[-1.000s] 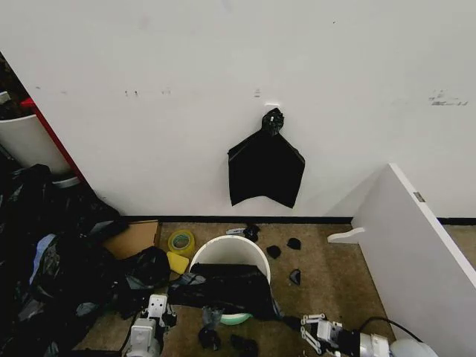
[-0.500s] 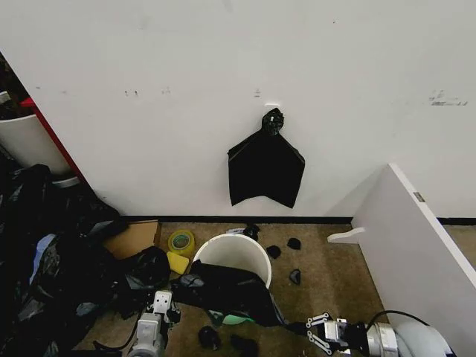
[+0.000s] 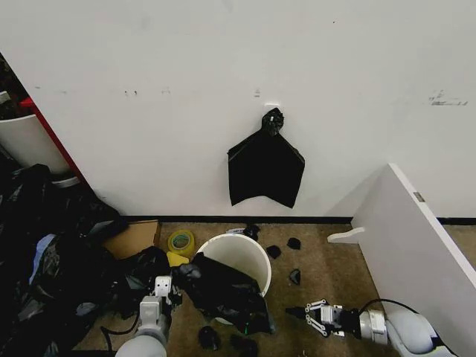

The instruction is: Place the garbage bag over the trash bin.

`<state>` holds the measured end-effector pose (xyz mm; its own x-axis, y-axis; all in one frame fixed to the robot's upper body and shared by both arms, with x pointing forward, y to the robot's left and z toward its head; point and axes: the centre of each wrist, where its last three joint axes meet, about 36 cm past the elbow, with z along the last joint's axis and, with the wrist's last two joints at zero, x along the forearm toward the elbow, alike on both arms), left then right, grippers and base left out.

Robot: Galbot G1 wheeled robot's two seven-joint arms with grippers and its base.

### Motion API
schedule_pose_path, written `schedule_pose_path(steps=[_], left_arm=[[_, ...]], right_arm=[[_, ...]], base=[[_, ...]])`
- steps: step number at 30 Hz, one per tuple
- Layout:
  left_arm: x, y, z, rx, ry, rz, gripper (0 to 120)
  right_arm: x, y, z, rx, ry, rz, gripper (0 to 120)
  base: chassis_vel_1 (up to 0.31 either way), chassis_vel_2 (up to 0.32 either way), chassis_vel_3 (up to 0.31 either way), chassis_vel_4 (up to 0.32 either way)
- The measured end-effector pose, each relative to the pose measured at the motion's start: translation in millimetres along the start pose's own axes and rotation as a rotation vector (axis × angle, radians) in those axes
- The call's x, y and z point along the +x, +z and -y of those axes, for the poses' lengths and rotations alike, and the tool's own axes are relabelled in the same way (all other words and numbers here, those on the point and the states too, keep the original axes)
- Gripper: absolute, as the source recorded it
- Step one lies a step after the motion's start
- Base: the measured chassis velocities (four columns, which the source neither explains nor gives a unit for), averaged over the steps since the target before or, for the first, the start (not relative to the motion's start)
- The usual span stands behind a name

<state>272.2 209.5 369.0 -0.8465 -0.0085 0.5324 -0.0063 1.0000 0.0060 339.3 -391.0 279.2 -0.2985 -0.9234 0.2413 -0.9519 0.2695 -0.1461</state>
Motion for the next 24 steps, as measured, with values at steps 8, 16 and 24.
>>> schedule_pose_path(steps=[8,16,24], left_arm=[[4,5,5,0.009,0.018,-0.020,0],[9,3,3,-0.006,0.018,-0.012,7],[27,-6,0,-0.027,0.039,0.060,35]], right_arm=[[-36,-30,-25,-0.185,0.236,0.238,10],[-89,-82,-35,-0.317,0.611,0.153,38],[-96,-91,-12,-0.406,0.653,0.033,67]], base=[[0.000,0.000,0.000,0.000],[0.000,0.000,0.000,0.000],[0.000,0.000,0.000,0.000]])
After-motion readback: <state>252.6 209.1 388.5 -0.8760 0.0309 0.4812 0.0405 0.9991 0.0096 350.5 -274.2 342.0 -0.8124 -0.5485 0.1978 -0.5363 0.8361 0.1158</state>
